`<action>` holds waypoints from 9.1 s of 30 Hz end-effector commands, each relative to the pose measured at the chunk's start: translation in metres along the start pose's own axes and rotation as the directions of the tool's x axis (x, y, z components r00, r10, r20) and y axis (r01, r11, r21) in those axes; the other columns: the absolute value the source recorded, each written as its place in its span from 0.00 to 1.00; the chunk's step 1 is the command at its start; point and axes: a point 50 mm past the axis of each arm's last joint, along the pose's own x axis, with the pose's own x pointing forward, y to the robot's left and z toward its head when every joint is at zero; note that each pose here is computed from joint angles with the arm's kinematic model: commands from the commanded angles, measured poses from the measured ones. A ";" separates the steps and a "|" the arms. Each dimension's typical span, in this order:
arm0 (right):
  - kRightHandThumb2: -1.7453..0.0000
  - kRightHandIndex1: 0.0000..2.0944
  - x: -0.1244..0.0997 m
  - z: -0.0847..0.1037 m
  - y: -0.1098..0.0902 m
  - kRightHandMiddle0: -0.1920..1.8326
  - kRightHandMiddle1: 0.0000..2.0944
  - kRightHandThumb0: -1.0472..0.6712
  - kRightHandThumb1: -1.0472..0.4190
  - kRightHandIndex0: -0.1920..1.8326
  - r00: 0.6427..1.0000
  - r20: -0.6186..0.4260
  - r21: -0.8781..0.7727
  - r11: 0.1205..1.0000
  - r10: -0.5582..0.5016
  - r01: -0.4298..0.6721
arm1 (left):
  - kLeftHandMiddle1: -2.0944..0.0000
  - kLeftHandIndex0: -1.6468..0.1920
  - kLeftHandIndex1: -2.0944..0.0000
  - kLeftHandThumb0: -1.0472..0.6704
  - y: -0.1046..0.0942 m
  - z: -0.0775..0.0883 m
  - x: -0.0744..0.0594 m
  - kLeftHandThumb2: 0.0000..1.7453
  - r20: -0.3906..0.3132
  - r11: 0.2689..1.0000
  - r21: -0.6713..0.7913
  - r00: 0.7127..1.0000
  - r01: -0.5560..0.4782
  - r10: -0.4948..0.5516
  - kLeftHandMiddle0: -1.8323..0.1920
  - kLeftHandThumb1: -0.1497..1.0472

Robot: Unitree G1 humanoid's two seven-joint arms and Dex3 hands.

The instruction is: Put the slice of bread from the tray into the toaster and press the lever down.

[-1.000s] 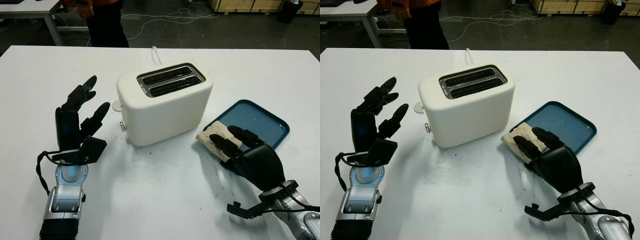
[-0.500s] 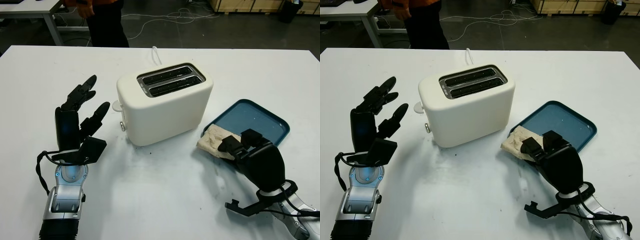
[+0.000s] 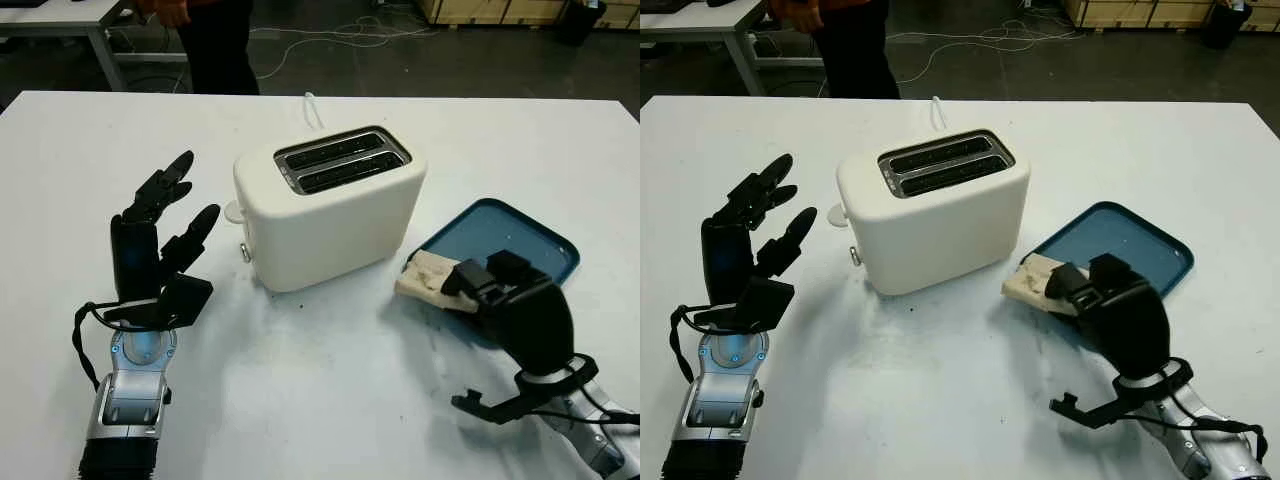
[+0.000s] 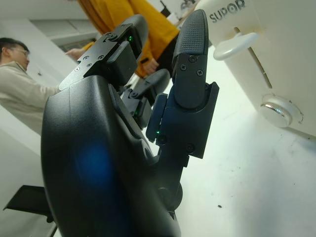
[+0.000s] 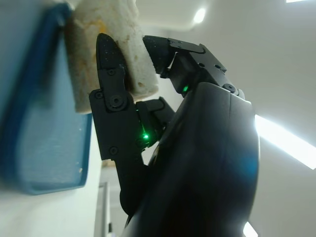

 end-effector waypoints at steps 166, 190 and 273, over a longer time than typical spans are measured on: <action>1.00 0.50 0.210 0.046 -0.056 0.35 0.06 0.40 0.26 0.09 0.763 0.371 0.453 0.614 0.530 -0.647 | 0.75 0.53 1.00 0.27 -0.002 -0.002 -0.007 0.14 -0.024 1.000 -0.021 1.000 -0.018 0.018 0.62 0.89; 0.99 0.16 0.143 0.028 -0.044 0.61 0.01 0.45 0.17 0.55 0.914 0.340 0.080 0.975 -0.223 0.208 | 0.77 0.52 0.99 0.27 0.022 0.009 0.007 0.13 0.082 0.984 0.173 0.995 0.039 -0.054 0.60 0.89; 0.88 0.27 0.072 0.008 -0.030 0.55 0.00 0.43 0.09 0.49 0.928 -0.348 0.934 0.140 0.134 0.330 | 0.33 0.40 0.84 0.42 0.021 0.041 0.052 0.14 0.162 0.538 0.730 0.658 0.422 -0.736 0.62 0.89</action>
